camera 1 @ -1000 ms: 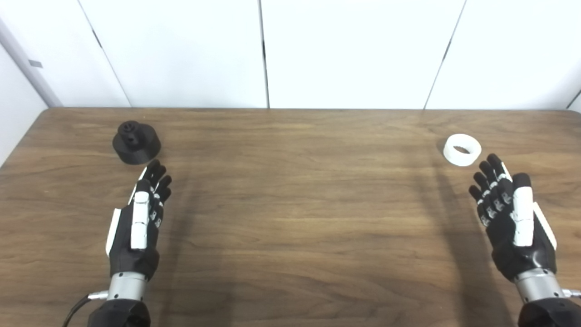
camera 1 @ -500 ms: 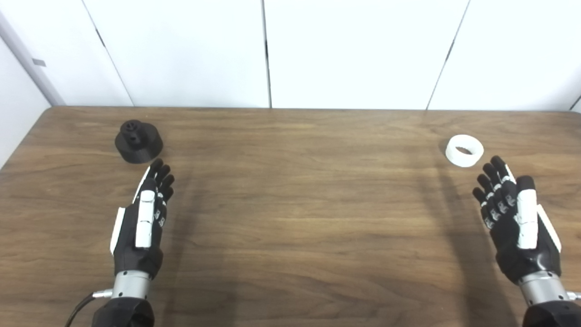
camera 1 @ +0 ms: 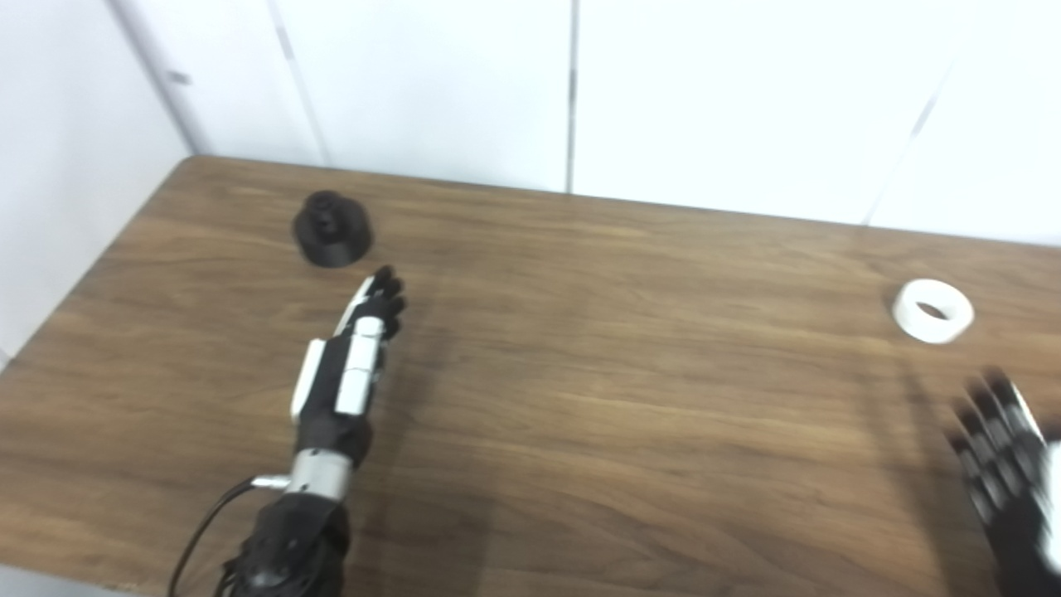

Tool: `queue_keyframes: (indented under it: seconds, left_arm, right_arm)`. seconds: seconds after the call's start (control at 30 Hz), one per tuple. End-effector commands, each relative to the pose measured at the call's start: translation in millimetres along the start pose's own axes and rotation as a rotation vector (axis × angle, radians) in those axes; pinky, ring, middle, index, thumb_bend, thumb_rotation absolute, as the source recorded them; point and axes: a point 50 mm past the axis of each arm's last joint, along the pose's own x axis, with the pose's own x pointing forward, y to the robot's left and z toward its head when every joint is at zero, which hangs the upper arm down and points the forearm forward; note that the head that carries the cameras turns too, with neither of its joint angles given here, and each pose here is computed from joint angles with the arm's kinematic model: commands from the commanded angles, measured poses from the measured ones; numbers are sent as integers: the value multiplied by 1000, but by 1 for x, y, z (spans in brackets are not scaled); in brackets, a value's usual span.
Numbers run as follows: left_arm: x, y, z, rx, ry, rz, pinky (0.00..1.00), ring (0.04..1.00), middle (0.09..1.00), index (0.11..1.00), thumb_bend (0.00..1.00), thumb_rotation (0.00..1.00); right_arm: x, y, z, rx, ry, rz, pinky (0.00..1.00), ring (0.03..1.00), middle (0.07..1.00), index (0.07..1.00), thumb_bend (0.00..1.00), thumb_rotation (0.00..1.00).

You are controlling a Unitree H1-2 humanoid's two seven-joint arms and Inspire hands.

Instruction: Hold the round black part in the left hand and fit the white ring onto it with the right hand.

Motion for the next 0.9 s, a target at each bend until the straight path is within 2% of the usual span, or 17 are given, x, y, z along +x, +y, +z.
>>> queue_keyframes:
  seconds: [0.0, 0.07, 0.13, 0.27, 0.43, 0.87]
  left_arm:
    - [1, -11, 5, -8, -64, -12, 968, 945, 950, 950, 533, 905]
    - [0, -13, 2, -8, -65, -20, 981, 952, 959, 959, 522, 919]
    - [1, -16, 0, -10, -59, -19, 991, 958, 966, 962, 497, 932]
    - [1, -21, -5, -16, -57, -11, 1000, 954, 958, 951, 465, 932]
    - [0, -23, -8, 1, -55, -14, 1000, 961, 963, 957, 465, 947]
    - [0, -24, -9, 28, -55, -16, 1000, 966, 967, 969, 501, 909]
  right_arm:
    - [4, -3, 8, -15, -54, 19, 1000, 1000, 1000, 1000, 613, 1000]
    - [5, -5, 6, -21, -55, 26, 1000, 1000, 1000, 1000, 633, 1000]
    - [3, -4, 6, -48, -49, -1, 1000, 1000, 1000, 1000, 633, 1000]
    - [3, -3, 6, -50, -51, -12, 1000, 1000, 1000, 1000, 585, 1000]
    - [5, -7, 3, -37, -61, 1, 1000, 1000, 1000, 1000, 585, 1000]
    - [6, -9, 3, -51, -56, -5, 1000, 1000, 1000, 1000, 591, 1000]
